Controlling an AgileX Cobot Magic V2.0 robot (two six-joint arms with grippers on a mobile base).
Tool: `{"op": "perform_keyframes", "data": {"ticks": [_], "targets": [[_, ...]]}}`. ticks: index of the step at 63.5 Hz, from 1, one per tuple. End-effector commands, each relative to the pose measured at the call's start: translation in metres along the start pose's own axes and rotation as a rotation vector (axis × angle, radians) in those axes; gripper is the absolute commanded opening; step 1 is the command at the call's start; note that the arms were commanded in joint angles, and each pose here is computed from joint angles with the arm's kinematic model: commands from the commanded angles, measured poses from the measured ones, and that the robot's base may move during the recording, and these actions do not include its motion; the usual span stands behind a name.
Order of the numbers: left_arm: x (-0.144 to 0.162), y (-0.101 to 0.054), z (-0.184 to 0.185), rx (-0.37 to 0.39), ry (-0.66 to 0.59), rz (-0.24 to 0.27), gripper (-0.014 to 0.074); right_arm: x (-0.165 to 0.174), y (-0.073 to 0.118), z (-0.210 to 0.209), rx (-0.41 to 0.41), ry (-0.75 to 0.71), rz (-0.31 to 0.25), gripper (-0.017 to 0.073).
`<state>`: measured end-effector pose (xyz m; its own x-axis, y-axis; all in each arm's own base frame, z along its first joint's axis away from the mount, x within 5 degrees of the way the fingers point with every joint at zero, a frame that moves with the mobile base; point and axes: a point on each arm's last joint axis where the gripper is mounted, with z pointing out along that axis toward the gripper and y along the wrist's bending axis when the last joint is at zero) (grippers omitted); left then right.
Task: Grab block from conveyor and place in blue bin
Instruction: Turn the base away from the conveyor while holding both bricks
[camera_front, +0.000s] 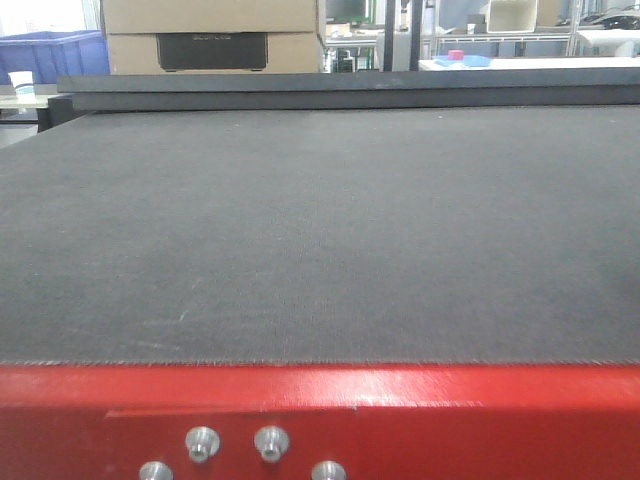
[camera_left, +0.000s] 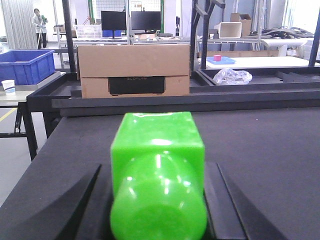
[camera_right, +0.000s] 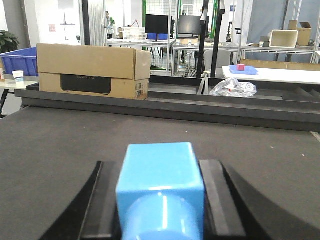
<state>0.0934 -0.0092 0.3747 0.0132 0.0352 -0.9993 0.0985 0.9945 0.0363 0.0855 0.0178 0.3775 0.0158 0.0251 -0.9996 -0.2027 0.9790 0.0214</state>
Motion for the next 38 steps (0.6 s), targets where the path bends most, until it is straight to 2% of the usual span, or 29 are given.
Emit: {"op": "perform_keyframes", "data": {"ticks": [1, 38], "targets": [[-0.0019, -0.0005, -0.0011, 0.005, -0.025, -0.006, -0.0111, -0.0011, 0.0, -0.0015, 0.0, -0.014, -0.01, -0.0167], [-0.0019, -0.0005, -0.0011, 0.005, -0.025, -0.006, -0.0111, -0.0011, 0.0, -0.0015, 0.0, -0.014, -0.01, -0.0167]]}}
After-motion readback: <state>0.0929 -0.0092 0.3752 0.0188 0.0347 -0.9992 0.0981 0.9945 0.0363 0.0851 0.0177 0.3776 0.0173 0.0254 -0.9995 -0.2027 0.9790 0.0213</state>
